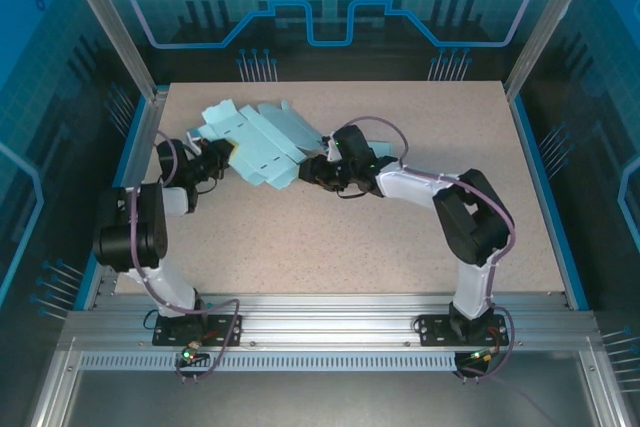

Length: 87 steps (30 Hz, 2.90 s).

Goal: Fold the paper box

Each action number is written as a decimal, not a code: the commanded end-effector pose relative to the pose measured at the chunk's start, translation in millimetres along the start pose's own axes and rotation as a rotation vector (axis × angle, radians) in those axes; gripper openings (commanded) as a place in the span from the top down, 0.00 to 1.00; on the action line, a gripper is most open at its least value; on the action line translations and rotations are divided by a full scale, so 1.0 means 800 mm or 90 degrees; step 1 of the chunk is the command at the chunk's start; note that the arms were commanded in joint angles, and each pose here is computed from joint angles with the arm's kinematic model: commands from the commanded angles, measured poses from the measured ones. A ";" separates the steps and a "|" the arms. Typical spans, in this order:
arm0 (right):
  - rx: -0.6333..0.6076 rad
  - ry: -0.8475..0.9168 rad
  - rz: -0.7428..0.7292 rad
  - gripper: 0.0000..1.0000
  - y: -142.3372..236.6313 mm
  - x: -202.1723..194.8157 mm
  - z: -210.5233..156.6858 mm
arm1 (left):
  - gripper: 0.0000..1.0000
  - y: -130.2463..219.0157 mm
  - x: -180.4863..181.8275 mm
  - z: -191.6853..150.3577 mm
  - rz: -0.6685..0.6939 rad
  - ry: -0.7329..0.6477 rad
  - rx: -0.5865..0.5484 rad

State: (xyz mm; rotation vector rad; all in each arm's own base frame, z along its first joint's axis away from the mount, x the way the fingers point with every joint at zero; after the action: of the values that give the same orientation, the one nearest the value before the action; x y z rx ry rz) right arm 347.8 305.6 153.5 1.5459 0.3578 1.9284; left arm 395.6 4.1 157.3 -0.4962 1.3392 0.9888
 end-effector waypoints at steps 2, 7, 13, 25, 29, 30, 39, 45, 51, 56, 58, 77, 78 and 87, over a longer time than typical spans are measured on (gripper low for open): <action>-0.028 0.087 -0.019 0.47 0.055 0.004 0.003 | 1.00 0.022 -0.048 -0.013 0.055 -0.156 0.095; -0.065 0.147 -0.062 0.43 0.110 -0.005 -0.002 | 1.00 0.059 -0.114 -0.020 0.078 -0.327 0.148; -0.089 0.197 -0.124 0.41 0.151 -0.021 -0.015 | 1.00 0.091 -0.188 -0.045 0.006 -0.463 0.213; 0.032 0.153 -0.098 0.48 0.077 -0.074 -0.006 | 1.00 0.149 -0.279 -0.130 -0.206 -0.681 0.311; 0.061 0.136 -0.089 0.51 0.043 -0.089 0.007 | 1.00 0.149 -0.277 -0.160 -0.217 -0.716 0.369; 0.064 0.128 -0.086 0.51 0.037 -0.093 0.011 | 1.00 0.149 -0.275 -0.167 -0.217 -0.726 0.387; 0.020 0.080 -0.085 0.52 0.030 -0.121 0.059 | 1.00 0.154 -0.270 -0.196 -0.247 -0.786 0.448; -0.008 0.054 -0.065 0.52 0.044 -0.134 0.083 | 1.00 0.152 -0.263 -0.205 -0.237 -0.811 0.489; -0.023 0.082 -0.038 0.51 0.070 -0.114 0.085 | 1.00 0.136 -0.247 -0.202 -0.159 -0.845 0.552; -0.059 0.149 -0.029 0.50 0.119 -0.076 0.077 | 1.00 0.111 -0.242 -0.191 -0.094 -0.853 0.629; -0.086 0.181 -0.051 0.48 0.145 -0.065 0.070 | 1.00 0.102 -0.243 -0.189 -0.088 -0.857 0.656; -0.201 0.659 0.029 0.00 0.293 0.070 -0.061 | 1.00 0.019 -0.254 -0.220 -0.148 -0.953 0.814; -0.194 0.679 0.024 0.00 0.292 0.075 -0.065 | 1.00 0.016 -0.255 -0.221 -0.149 -0.955 0.819; -0.147 0.723 -0.003 0.16 0.264 0.087 -0.047 | 1.00 0.007 -0.259 -0.229 -0.174 -0.999 0.833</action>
State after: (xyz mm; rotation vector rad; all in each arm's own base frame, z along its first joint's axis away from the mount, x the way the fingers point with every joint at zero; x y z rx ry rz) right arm 233.2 189.1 317.8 0.2093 0.4925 2.5486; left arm 305.6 -200.8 311.1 0.9400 0.2364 -0.0246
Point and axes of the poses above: each hand's point on the last joint's axis, 136 mm out from that joint toward the fingers, its own y axis back along the fingers, its own x axis along the line the jaws close on, z = x × y, the point moved 6 cm from there along y, back along the fingers, and after that the axes turned 2 degrees about -y, right-handed, at the moved point
